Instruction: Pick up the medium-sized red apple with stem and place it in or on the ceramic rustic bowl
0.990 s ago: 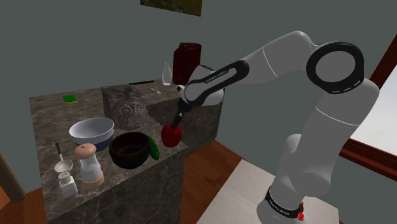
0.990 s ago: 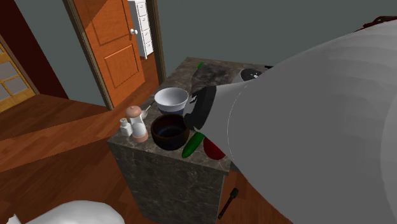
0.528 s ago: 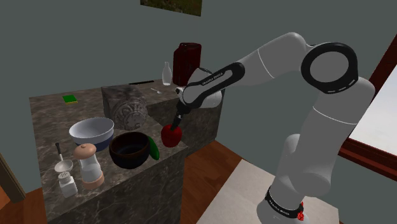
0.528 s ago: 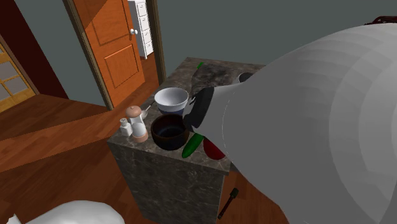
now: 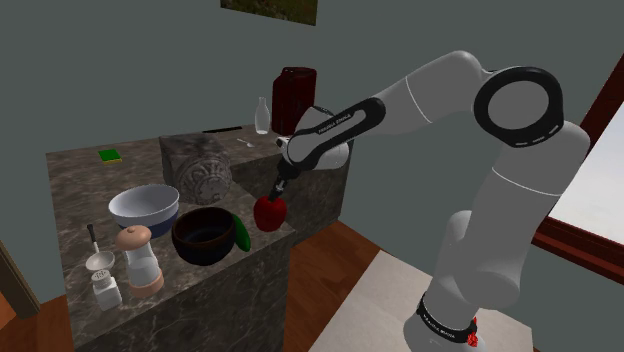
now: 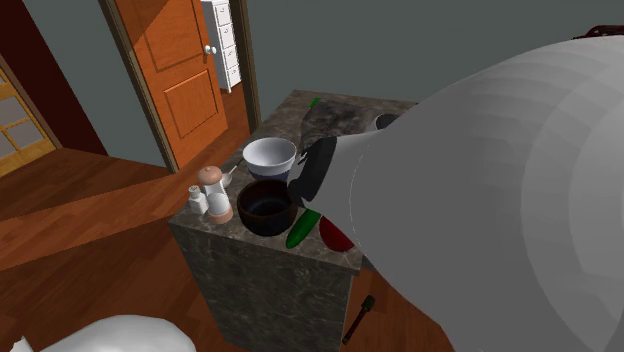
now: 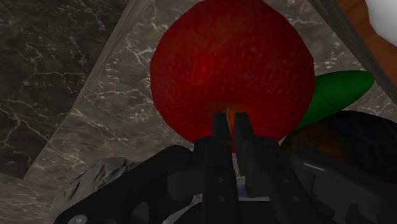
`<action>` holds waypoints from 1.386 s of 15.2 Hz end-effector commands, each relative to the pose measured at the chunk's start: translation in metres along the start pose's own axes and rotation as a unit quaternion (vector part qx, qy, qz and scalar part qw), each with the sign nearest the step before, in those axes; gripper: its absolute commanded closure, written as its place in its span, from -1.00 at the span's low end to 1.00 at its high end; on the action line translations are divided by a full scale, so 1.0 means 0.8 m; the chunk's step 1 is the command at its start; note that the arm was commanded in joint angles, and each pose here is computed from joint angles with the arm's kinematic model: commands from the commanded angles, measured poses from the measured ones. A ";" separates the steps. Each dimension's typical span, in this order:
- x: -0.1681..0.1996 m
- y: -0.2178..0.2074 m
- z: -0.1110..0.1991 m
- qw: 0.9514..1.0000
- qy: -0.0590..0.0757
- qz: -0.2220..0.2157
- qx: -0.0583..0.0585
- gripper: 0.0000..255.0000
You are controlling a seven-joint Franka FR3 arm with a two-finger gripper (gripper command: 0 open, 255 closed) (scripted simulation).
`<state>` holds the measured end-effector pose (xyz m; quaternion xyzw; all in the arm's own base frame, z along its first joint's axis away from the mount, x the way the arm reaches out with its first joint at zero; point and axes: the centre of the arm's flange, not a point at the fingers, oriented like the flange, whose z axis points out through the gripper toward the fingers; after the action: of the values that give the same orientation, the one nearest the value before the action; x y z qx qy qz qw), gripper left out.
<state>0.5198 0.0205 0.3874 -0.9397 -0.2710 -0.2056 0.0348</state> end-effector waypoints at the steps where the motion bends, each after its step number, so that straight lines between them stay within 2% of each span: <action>1: -0.001 0.000 0.001 1.000 -0.001 0.000 0.001 1.00; 4: 0.000 0.000 0.001 1.000 -0.001 0.000 0.001 1.00; 21: 0.045 0.005 -0.101 1.000 -0.001 0.000 0.001 1.00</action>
<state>0.5201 0.0213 0.4701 -0.9399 -0.2711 -0.2044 0.0351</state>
